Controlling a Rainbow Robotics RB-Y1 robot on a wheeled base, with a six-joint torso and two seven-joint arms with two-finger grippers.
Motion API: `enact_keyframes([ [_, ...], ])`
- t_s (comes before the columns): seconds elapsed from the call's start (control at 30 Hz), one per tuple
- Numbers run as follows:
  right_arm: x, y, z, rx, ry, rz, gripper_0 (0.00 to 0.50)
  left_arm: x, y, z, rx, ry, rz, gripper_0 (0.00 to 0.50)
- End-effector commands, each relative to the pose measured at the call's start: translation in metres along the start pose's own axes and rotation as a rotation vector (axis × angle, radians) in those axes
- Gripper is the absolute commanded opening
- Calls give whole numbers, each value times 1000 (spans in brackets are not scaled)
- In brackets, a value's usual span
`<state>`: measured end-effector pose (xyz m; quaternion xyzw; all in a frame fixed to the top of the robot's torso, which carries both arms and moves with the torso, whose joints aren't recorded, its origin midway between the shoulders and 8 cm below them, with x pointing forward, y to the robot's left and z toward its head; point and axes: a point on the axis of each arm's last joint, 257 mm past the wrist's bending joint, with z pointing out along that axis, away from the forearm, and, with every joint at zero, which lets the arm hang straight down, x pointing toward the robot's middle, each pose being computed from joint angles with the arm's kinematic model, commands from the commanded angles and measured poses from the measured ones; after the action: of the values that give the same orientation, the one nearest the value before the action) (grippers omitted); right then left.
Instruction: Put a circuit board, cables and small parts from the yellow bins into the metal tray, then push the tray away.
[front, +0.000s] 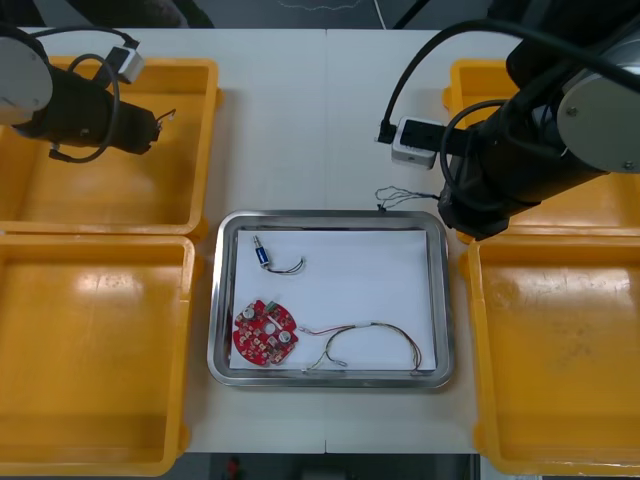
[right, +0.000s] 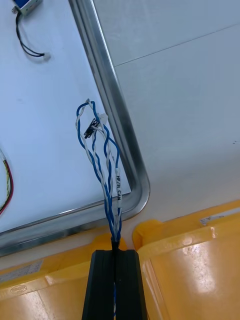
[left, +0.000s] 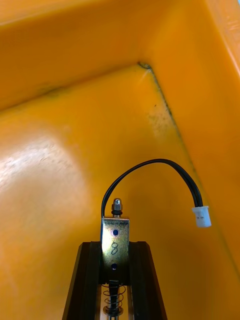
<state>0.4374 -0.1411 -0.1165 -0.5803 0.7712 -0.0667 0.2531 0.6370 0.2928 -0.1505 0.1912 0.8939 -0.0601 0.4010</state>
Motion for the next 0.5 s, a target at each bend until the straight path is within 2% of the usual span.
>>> enact_keyframes([
  [0.03,-24,10,2,39,5,-98,0,-4,29,-40,-56,28,0,0],
  [0.13,-24,19,16,49,48,-129,0,-3,28,-55,-95,57,-27,0],
  [0.23,-35,25,32,57,44,-147,0,2,20,-65,-114,91,-52,0],
  [0.4,-49,43,68,26,37,-172,0,14,-4,-79,-106,116,-90,0],
  [0.5,-57,47,83,41,20,-194,0,20,-16,-86,-114,134,-101,0],
])
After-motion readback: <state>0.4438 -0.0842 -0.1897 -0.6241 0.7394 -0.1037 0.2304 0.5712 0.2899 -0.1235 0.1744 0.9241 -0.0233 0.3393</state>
